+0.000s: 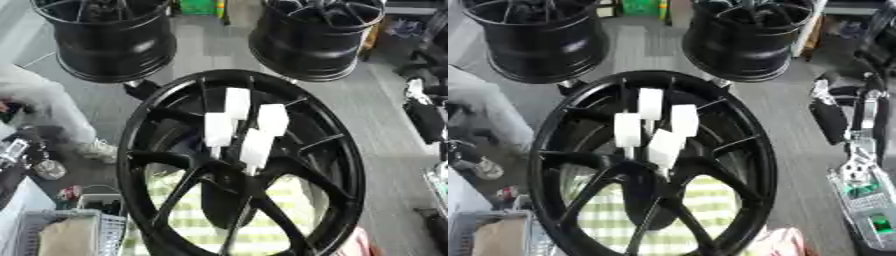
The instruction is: Pull the pin out of the wheel hub.
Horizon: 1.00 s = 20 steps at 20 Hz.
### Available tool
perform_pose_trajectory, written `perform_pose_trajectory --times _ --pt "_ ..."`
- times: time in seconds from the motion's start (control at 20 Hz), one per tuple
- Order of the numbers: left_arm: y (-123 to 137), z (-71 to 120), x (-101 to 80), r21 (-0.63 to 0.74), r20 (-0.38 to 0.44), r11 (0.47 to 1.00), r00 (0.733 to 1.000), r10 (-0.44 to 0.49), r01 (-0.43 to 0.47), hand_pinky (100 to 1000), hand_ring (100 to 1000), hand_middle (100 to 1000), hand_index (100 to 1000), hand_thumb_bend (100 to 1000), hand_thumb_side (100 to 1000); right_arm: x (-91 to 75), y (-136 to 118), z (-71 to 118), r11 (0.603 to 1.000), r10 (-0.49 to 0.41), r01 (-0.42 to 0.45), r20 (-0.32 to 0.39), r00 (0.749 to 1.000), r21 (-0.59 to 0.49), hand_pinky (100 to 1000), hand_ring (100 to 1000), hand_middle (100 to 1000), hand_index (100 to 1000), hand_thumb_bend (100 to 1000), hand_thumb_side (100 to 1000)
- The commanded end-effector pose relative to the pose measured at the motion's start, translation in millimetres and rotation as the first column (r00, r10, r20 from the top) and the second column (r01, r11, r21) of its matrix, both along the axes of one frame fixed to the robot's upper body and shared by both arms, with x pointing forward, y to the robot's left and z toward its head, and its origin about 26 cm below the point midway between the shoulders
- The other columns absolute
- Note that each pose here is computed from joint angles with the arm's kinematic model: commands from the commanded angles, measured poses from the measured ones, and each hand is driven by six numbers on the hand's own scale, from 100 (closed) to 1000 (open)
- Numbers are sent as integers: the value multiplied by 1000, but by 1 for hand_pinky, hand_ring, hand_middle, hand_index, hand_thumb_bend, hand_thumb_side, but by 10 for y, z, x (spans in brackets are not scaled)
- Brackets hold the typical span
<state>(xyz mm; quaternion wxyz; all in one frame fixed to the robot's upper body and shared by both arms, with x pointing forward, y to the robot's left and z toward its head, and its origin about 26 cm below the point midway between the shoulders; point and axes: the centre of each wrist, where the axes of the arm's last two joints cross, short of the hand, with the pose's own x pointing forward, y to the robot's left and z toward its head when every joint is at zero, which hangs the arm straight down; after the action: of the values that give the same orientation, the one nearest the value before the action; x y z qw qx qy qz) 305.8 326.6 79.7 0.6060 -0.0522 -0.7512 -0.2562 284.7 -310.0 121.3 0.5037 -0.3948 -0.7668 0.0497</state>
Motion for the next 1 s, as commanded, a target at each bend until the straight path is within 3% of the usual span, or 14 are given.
perform_pose_trajectory --times 0.05,0.2,0.4,0.75,1.0 --pt "23 116 9 31 30 999 999 -13 12 645 613 642 782 100 856 11 45 186 980 88 -89 -13 996 -178 645 659 776 894 100 412" --pt "26 120 12 36 30 999 999 -17 16 645 613 642 782 100 856 51 107 233 939 174 -186 -66 983 -290 667 685 796 909 100 393" --pt "18 118 16 39 28 999 999 -26 24 645 613 641 782 100 855 111 166 301 861 281 -321 -158 947 -393 703 732 828 939 100 445" --pt "-4 113 28 39 30 999 999 -39 38 645 612 641 782 100 854 92 281 556 699 420 -535 -333 844 -474 752 792 875 977 100 576" --pt "-25 118 43 40 37 998 998 -51 49 645 612 640 782 100 854 -7 301 849 622 459 -618 -416 785 -481 767 812 894 991 100 538"
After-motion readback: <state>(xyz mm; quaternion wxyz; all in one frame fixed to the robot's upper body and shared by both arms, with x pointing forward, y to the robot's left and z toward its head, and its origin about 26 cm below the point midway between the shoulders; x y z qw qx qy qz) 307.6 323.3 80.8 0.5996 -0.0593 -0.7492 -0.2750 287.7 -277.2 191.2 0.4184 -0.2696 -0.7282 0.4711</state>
